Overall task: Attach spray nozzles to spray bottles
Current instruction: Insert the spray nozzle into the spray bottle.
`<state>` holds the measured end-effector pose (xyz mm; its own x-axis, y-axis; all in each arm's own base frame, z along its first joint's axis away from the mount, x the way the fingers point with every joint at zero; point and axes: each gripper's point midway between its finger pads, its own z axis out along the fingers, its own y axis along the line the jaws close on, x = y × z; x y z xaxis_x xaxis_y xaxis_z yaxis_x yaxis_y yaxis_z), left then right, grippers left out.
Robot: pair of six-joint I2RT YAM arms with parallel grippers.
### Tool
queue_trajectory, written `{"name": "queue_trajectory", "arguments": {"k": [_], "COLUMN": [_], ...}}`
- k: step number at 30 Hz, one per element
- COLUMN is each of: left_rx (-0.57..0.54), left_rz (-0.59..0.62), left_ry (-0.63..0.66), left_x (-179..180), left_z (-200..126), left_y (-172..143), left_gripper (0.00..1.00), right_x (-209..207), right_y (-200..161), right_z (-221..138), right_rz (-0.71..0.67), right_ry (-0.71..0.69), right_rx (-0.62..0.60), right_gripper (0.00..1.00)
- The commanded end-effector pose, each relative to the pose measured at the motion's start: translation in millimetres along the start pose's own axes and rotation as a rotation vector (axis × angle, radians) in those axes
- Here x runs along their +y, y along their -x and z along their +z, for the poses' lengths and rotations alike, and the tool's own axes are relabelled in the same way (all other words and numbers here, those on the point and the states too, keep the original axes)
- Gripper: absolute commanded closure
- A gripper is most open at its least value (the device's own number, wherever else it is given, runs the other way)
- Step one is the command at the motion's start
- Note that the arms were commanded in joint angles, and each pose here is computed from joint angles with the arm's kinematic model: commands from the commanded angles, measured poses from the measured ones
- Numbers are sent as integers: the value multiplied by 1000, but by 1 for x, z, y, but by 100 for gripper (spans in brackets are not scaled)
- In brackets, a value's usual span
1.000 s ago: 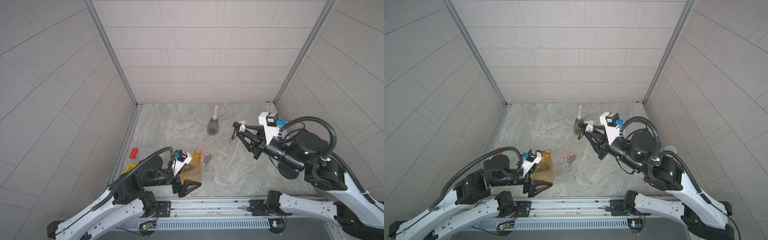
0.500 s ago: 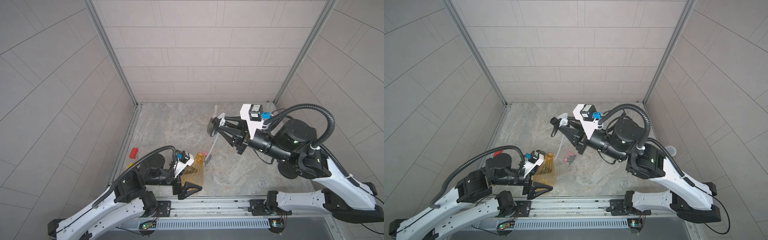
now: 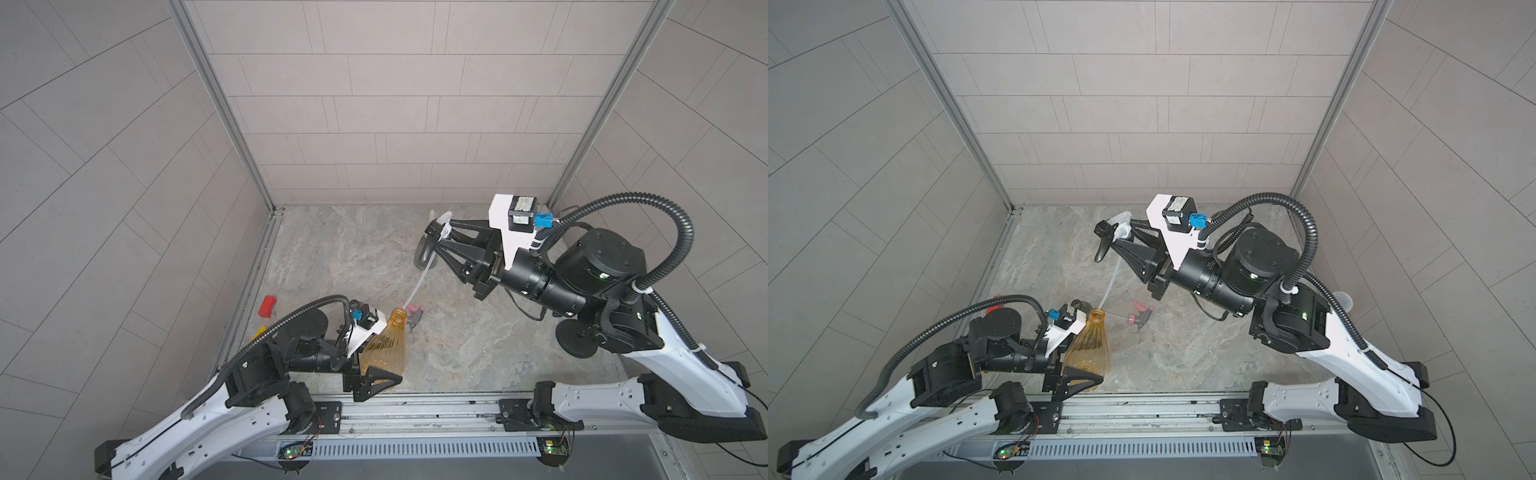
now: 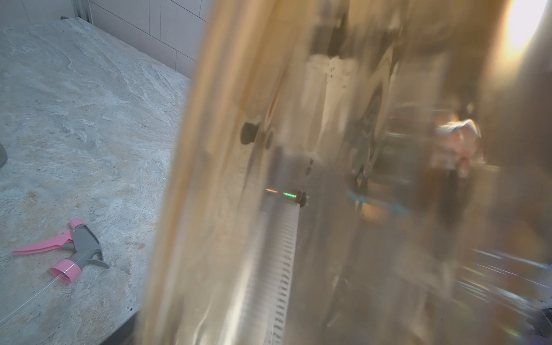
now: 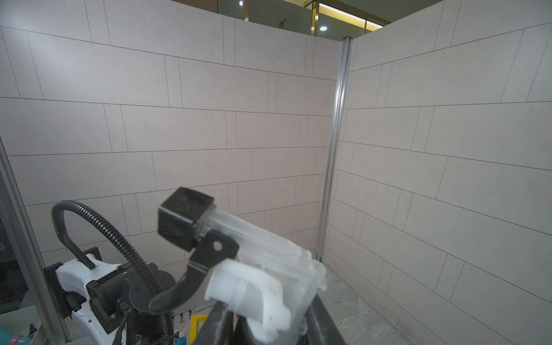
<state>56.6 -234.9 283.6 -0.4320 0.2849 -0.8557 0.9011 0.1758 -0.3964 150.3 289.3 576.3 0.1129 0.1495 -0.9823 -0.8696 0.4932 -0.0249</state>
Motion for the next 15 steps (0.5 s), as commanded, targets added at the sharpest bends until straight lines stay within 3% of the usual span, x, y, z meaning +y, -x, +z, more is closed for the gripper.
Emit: {"name": "queue_trajectory", "arguments": {"k": [1,9,15], "left_rx": [-48,-62,-106], "left_rz": [53,58,28], "left_ry": [-15,-12,37], "left_x": [-10,-12,-8], "left_z": [-10,-11,-14], "left_y": [16,24,45], "left_gripper": [100,100,100], "right_x": [7,19,47], "right_y": [-3,-31,-64], "right_z": [2,10,16], "right_rz": [-10,35,92], "right_ry": [33,91,240], "right_rx": [-1,37,75], "right_gripper": [78,78,77]}}
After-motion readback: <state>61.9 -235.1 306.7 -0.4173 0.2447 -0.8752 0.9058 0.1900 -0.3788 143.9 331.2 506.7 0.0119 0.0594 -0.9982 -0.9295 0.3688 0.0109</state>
